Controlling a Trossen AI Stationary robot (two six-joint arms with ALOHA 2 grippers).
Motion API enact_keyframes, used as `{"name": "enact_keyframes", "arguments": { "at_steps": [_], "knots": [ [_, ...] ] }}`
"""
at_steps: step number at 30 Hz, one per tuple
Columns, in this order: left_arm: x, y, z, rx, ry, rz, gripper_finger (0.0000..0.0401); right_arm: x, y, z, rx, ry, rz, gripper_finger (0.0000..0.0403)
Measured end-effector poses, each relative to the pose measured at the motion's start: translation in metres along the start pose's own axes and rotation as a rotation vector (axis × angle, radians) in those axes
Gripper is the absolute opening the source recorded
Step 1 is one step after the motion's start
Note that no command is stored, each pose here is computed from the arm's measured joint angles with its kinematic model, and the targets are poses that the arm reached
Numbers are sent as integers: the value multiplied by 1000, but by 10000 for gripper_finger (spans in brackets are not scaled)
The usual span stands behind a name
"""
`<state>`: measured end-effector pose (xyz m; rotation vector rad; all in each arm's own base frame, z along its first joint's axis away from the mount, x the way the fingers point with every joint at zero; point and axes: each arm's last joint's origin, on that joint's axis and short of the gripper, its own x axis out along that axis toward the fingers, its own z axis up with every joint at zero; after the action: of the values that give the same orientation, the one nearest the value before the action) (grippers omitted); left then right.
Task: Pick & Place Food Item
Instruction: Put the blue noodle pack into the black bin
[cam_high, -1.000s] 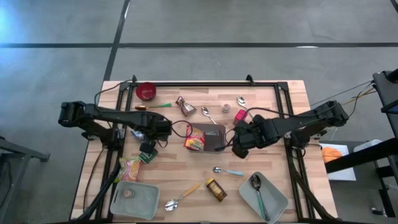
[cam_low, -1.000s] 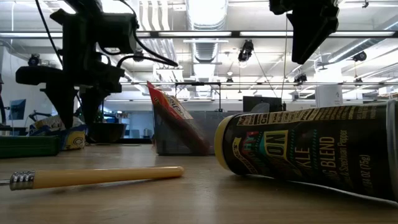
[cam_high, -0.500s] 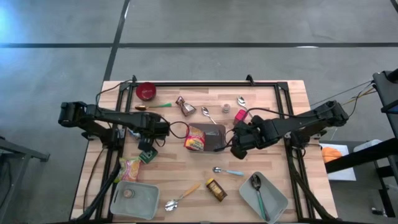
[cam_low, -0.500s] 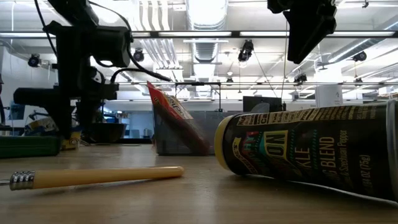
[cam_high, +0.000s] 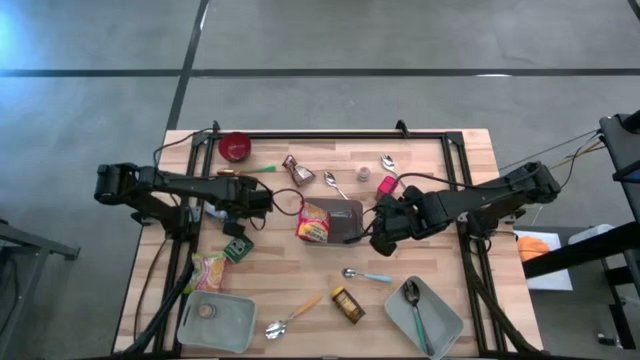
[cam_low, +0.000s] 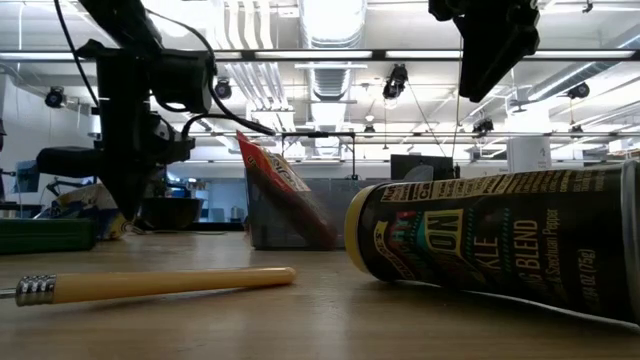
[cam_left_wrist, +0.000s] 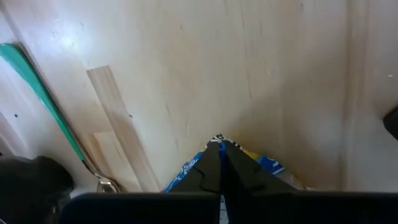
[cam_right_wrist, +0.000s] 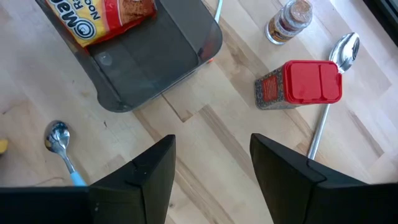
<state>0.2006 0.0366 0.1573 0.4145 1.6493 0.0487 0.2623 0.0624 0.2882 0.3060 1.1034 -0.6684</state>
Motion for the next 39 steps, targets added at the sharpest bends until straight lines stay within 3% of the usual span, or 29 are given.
{"name": "enact_keyframes", "arguments": {
  "at_steps": [5, 11, 25, 39],
  "knots": [
    [-2, 1, 0, -7, 4, -5, 1, 0, 0, 0, 0, 0, -1, 203],
    [-22, 10, 8, -104, -21, 4, 1, 0, 0, 0, 0, -1, -2, 203],
    [-105, 43, 24, -289, -350, 59, 0, 1, 2, 1, 10, -14, 14, 203],
    [-189, 72, 22, -383, -621, 154, 0, 1, 2, 2, 15, -25, 11, 203]
  ]
}}
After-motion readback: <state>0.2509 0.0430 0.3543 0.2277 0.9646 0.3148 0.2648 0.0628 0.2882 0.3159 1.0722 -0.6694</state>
